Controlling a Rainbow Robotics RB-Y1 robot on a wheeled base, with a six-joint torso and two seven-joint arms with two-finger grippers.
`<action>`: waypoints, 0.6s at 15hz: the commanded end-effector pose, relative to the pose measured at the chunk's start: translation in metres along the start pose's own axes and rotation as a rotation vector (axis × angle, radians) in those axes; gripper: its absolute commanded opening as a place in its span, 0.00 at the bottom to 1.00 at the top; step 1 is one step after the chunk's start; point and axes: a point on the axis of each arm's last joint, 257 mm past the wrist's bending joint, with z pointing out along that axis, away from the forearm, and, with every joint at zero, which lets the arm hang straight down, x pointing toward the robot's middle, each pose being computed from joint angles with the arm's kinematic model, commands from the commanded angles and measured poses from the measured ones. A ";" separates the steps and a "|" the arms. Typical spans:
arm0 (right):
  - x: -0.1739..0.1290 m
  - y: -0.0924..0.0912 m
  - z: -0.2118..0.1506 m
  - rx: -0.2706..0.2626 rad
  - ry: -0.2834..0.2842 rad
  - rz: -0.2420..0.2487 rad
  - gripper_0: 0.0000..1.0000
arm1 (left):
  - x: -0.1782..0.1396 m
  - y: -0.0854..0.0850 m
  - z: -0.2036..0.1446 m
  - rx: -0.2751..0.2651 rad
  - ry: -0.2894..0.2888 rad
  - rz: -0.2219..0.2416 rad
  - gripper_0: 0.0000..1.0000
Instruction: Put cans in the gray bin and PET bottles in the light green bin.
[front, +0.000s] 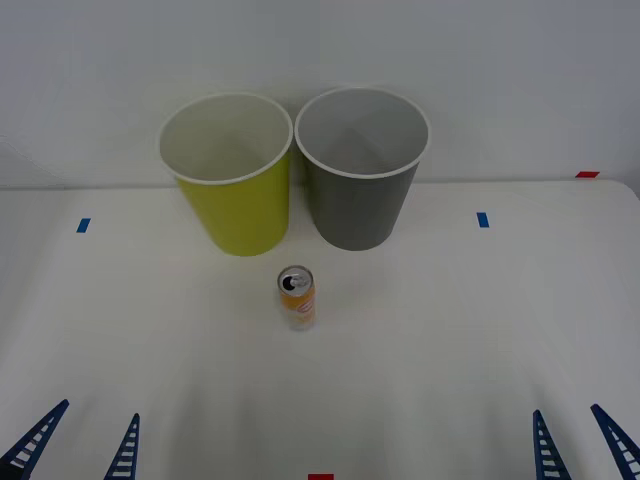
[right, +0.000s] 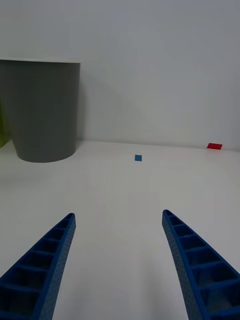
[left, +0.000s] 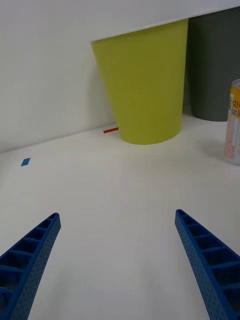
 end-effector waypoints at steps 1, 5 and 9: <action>0.000 0.000 0.000 0.000 0.000 0.000 0.58 | 0.000 0.000 0.000 0.000 0.000 0.000 0.79; 0.000 0.000 0.000 0.000 0.000 0.000 0.59 | 0.000 0.000 0.000 0.000 0.000 0.000 0.79; 0.000 0.000 0.000 0.000 0.000 0.000 0.59 | 0.000 0.000 0.000 0.000 0.000 0.000 0.79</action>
